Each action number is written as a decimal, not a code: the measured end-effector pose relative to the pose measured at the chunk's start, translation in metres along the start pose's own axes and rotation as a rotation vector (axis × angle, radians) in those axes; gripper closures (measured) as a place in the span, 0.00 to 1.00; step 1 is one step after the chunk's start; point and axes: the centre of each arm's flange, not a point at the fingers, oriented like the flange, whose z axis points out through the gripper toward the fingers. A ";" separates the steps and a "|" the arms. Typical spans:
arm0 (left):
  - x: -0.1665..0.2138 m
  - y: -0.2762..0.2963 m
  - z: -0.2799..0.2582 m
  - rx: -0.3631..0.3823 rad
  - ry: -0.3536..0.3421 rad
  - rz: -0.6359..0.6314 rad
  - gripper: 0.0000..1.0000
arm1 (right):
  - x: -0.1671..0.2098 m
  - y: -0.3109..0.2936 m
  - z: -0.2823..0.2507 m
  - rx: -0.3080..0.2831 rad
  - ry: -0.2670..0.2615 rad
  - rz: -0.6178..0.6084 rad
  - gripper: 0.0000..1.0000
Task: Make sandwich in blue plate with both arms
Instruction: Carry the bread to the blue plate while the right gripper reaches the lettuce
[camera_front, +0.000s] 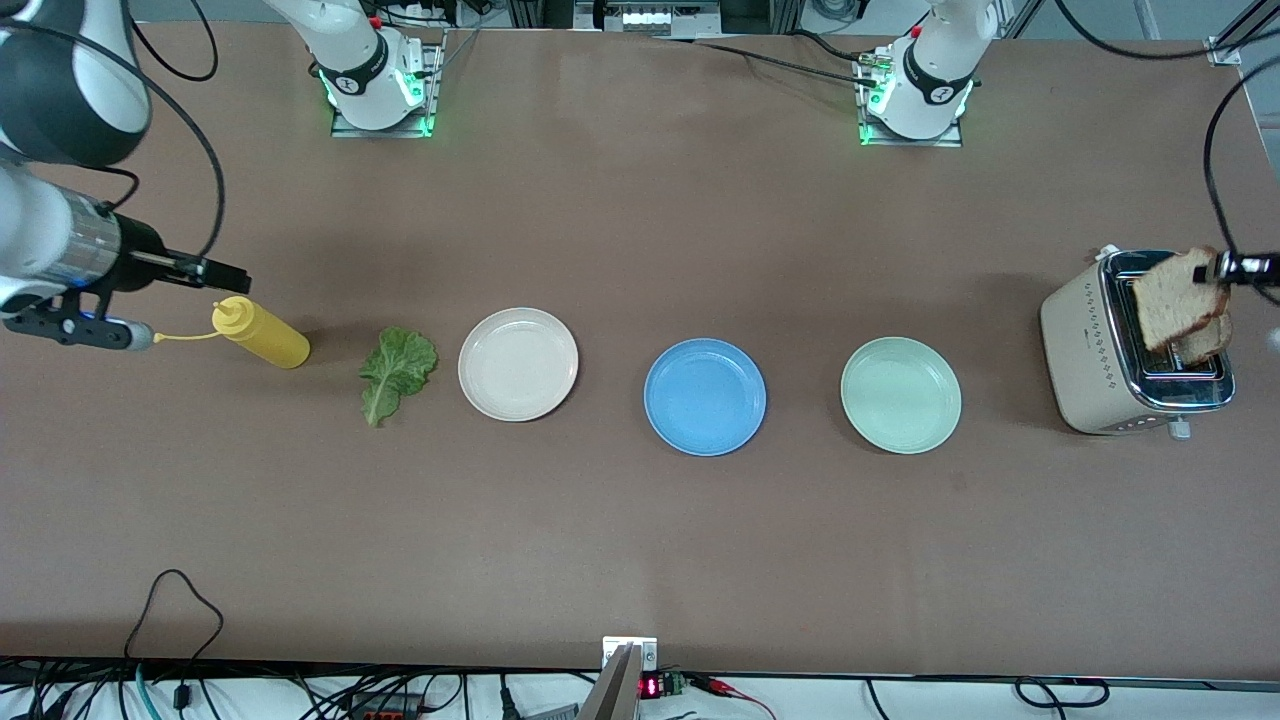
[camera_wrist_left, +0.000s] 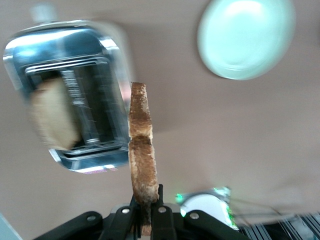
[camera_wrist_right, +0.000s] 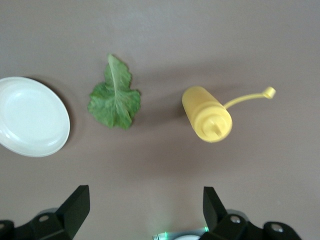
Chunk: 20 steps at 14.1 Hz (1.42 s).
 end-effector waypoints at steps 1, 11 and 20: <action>0.000 0.032 -0.012 -0.029 0.012 0.039 0.91 | 0.005 -0.007 0.017 0.001 0.018 -0.008 0.00; 0.140 0.255 0.120 -0.360 0.099 0.125 0.91 | 0.042 -0.073 0.164 0.011 0.128 -0.013 0.00; 0.185 0.384 0.254 -0.518 0.151 0.043 0.91 | 0.064 -0.089 0.289 -0.009 0.090 0.064 0.00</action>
